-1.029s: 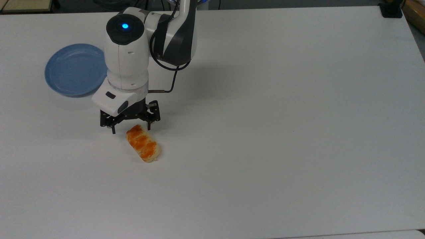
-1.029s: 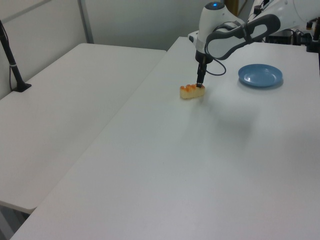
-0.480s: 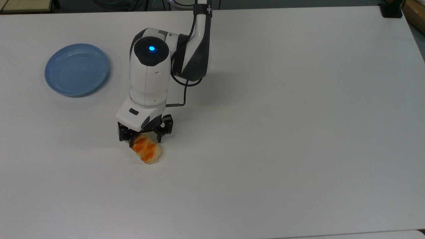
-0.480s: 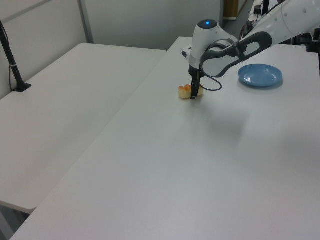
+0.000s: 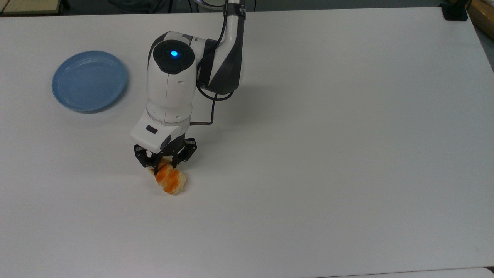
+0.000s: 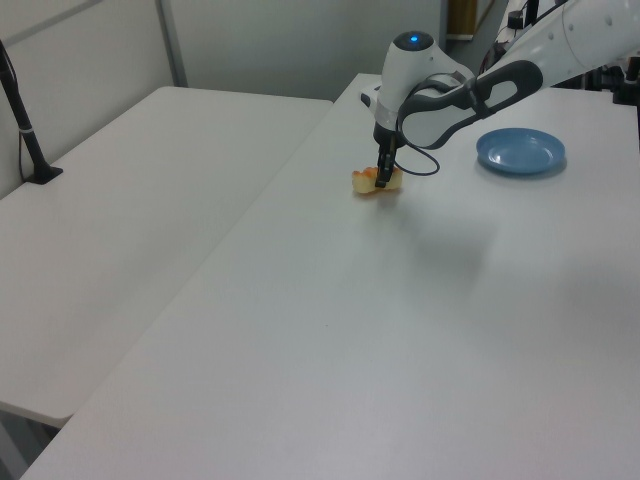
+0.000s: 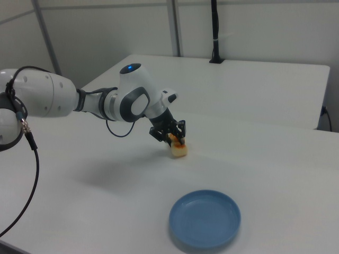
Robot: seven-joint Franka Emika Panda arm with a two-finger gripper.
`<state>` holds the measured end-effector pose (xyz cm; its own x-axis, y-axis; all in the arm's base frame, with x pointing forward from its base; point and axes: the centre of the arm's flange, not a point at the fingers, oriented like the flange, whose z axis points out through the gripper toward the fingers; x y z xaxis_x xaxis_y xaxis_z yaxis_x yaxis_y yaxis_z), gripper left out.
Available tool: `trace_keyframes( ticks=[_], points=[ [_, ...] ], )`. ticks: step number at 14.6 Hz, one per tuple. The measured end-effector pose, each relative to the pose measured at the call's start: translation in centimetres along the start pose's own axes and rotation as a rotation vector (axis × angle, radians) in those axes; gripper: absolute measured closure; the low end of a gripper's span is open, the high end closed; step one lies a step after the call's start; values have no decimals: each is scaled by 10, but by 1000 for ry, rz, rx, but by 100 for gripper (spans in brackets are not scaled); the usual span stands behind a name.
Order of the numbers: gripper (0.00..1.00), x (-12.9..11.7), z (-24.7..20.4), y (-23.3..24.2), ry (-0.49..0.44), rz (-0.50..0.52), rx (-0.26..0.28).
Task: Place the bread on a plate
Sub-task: 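Lift the held bread roll and carry it over the blue plate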
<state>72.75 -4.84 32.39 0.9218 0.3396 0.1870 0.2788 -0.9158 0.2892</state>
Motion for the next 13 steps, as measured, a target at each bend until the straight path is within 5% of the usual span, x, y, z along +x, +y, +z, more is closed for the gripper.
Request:
trace_keyframes(
  ticks=[9, 13],
  points=[
    [67, 7, -53, 25, 59, 10, -29],
    [67, -38, -111, 94, -32, 54, 5]
  ],
)
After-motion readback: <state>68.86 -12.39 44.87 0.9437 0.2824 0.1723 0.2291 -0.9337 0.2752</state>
